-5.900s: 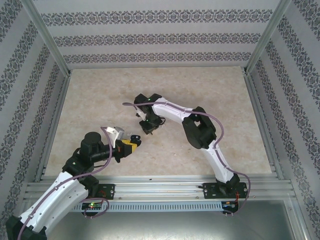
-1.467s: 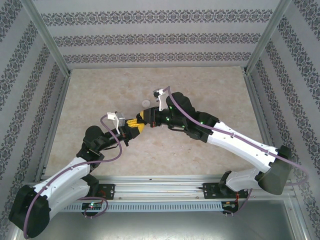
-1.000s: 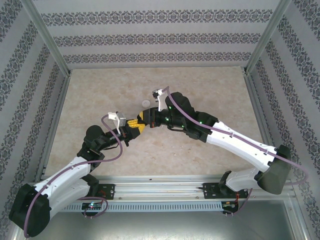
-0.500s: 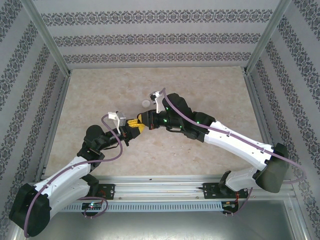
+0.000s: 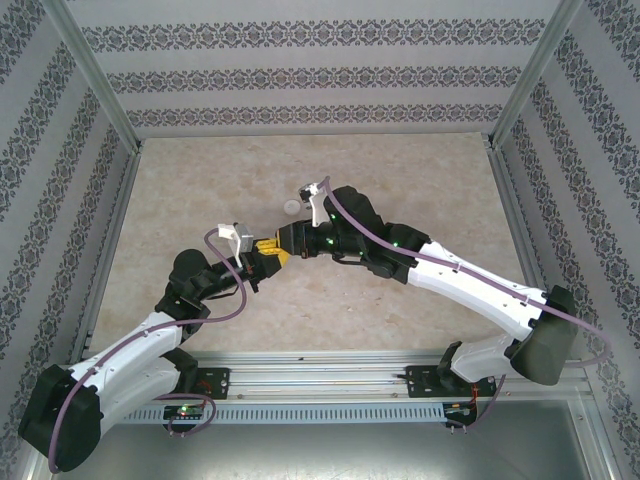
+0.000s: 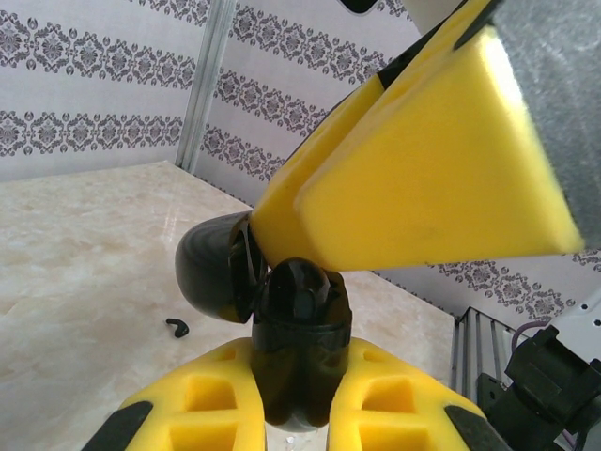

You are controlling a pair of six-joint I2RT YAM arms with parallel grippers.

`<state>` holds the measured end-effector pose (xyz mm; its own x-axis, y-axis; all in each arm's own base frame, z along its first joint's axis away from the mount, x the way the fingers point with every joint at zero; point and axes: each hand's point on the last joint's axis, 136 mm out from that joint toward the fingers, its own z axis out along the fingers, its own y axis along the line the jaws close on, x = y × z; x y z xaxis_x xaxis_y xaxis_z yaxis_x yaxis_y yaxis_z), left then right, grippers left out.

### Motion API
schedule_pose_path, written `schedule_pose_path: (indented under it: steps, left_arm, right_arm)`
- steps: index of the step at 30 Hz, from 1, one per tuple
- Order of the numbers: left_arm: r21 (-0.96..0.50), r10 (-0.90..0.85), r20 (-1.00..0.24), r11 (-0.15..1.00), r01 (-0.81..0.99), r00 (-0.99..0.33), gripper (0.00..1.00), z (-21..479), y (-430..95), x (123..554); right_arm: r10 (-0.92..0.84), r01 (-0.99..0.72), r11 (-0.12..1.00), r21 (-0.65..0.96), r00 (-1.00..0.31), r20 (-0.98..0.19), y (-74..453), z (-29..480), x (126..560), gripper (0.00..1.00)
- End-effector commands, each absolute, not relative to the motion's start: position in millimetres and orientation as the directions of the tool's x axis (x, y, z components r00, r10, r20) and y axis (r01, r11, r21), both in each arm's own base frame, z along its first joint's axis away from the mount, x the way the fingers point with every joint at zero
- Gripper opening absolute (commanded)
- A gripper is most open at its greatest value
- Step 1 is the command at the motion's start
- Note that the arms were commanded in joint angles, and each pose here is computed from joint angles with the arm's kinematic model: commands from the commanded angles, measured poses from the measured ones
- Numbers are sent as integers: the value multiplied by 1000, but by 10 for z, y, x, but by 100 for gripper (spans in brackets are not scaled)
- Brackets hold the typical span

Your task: Insert wireless bluetooth earbuds into charging case

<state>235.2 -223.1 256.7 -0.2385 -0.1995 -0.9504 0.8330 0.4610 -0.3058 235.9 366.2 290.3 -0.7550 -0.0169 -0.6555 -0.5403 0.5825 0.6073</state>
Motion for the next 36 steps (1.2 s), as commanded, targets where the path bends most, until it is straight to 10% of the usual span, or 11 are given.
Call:
schedule_pose_path:
  steps: [1,15,36]
  left_arm:
    - [-249,-249,-957,437,864,-150,0,2895,-2223,2323]
    - [-302,-229,-949,455,838,-217,0,2716,-2234,2396]
    - [-302,-201,-949,362,882,-243,0,2601,-3045,3115]
  right_arm:
    - [-61,-547,592,592,-763,-644,3696,2849,2309,34]
    - [-59,-557,653,513,-713,-699,3353,3196,2365,41]
    - [186,-12,838,545,-933,-307,1616,1795,3337,45]
